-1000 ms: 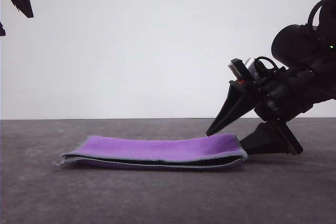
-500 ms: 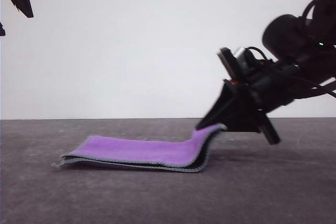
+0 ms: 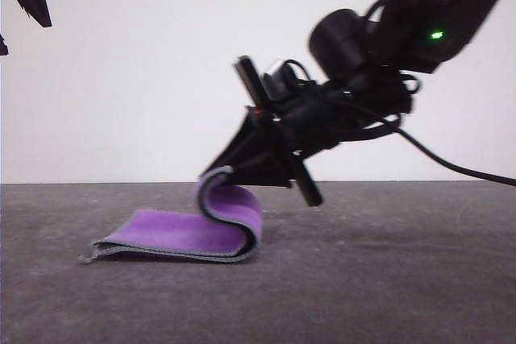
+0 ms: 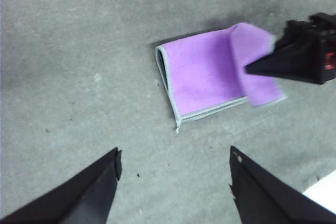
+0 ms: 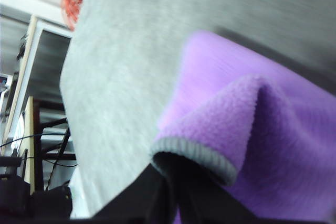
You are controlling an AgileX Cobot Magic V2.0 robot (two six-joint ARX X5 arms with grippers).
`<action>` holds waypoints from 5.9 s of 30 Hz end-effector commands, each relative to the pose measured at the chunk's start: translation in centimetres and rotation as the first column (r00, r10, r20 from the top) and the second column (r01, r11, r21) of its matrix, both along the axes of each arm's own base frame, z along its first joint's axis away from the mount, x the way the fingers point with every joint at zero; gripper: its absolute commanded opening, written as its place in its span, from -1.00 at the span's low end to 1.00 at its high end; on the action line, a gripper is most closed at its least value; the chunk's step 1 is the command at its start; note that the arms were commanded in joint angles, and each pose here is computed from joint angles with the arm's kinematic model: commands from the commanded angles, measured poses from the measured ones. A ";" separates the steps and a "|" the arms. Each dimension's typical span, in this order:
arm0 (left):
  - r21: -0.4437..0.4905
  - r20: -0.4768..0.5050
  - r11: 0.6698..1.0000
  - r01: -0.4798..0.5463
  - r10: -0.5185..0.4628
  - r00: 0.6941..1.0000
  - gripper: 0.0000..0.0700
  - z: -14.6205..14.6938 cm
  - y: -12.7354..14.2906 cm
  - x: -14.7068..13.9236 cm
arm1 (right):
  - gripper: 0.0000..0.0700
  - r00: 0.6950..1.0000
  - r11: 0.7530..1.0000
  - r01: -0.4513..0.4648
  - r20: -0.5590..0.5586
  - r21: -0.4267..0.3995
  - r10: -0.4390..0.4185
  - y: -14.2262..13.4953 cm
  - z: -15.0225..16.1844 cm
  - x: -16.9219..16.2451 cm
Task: Fold clothes
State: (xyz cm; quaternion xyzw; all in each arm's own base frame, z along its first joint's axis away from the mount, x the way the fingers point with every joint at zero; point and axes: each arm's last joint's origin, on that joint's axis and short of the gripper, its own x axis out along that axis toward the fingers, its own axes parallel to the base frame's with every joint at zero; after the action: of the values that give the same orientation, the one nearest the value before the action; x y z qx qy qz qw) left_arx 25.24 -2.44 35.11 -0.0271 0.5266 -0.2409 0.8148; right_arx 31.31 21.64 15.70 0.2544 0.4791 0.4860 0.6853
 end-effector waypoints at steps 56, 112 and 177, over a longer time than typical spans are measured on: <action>-0.001 0.061 1.000 -0.011 0.011 0.998 0.13 0.4 0.2 0.7 | -0.22 0.830 0.753 0.431 0.547 -0.497 -0.114 -14.3 16.2 -5.2; -0.132 0.566 0.971 -0.198 0.238 0.789 -0.95 -4.2 0.9 -8.2 | -0.99 0.802 0.678 0.549 0.535 -0.489 -0.264 -20.7 17.8 -7.2; -0.221 0.748 0.871 -0.438 0.440 0.497 -0.95 -20.0 2.4 -15.8 | -0.99 0.677 0.678 0.630 0.695 -0.379 -0.241 -20.7 18.5 -8.9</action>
State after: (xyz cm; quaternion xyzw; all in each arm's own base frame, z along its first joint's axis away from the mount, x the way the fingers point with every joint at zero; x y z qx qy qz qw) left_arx 9.41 -0.06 15.78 -0.0508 0.0828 -0.0136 0.9952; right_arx 22.60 0.89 33.78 -0.0195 0.3080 0.1743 0.9351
